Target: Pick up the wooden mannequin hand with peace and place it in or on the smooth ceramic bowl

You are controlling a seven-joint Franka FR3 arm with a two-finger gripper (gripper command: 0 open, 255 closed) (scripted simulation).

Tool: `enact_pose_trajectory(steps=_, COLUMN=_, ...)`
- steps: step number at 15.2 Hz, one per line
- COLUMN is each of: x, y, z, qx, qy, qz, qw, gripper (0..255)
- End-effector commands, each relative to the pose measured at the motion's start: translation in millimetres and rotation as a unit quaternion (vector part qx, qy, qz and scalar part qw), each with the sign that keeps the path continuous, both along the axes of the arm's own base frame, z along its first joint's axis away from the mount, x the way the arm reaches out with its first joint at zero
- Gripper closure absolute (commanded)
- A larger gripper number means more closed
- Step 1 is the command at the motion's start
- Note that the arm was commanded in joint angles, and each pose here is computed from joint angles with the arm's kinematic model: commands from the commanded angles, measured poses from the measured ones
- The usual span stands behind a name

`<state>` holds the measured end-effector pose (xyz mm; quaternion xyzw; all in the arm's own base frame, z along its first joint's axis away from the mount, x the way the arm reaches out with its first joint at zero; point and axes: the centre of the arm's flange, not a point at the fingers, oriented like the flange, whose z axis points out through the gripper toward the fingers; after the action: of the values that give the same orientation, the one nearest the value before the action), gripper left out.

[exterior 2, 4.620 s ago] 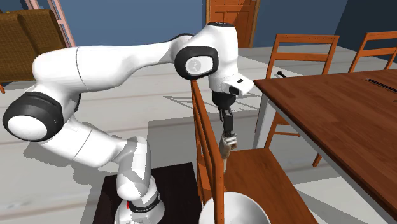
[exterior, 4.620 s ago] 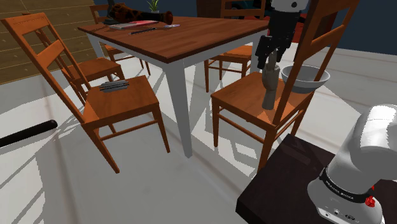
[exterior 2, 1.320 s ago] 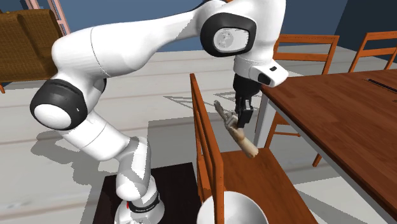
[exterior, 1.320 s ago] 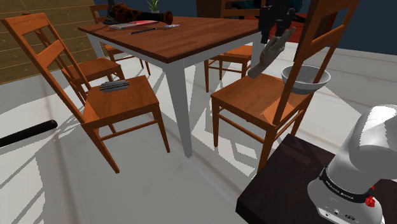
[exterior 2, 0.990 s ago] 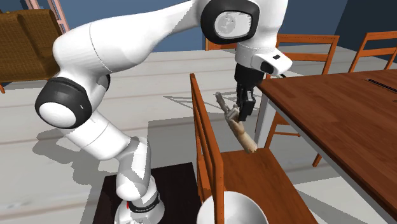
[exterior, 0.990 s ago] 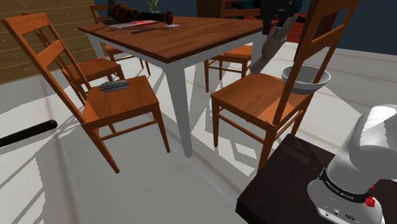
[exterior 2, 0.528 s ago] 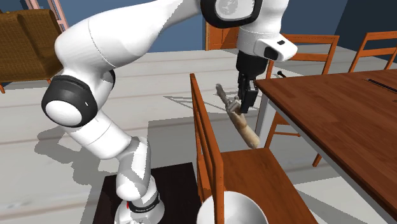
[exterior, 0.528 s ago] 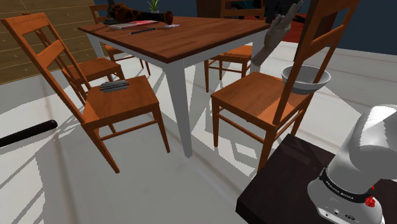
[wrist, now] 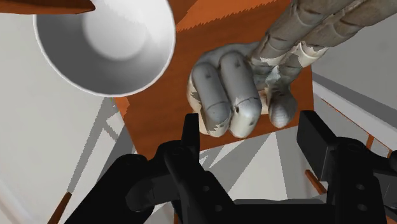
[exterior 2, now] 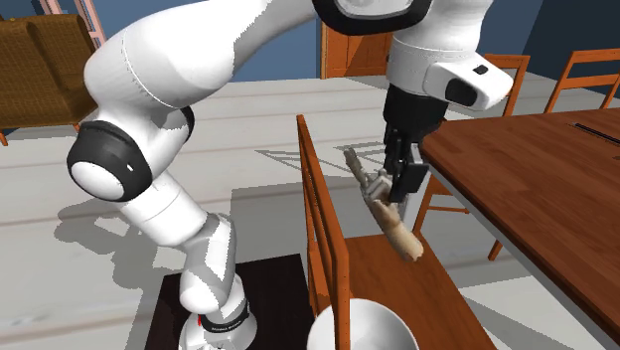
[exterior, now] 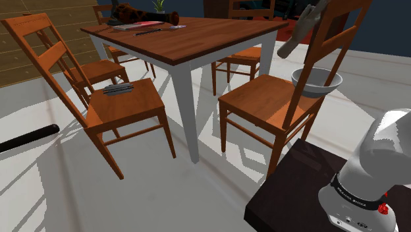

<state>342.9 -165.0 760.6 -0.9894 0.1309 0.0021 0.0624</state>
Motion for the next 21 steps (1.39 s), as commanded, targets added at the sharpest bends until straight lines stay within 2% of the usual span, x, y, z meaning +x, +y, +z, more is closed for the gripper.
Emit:
enact_pose_trajectory(steps=1, x=-8, y=-26, z=7, qx=0.000, qy=0.000, qz=0.001, qw=1.0000, gripper=255)
enact_pose_trajectory(steps=10, x=-33, y=-138, z=28, qx=0.000, qy=0.000, qz=0.001, qw=1.0000, gripper=255)
enact_pose_trajectory(steps=21, x=-33, y=-138, z=-30, qx=0.000, qy=0.000, qz=0.001, qw=1.0000, gripper=255)
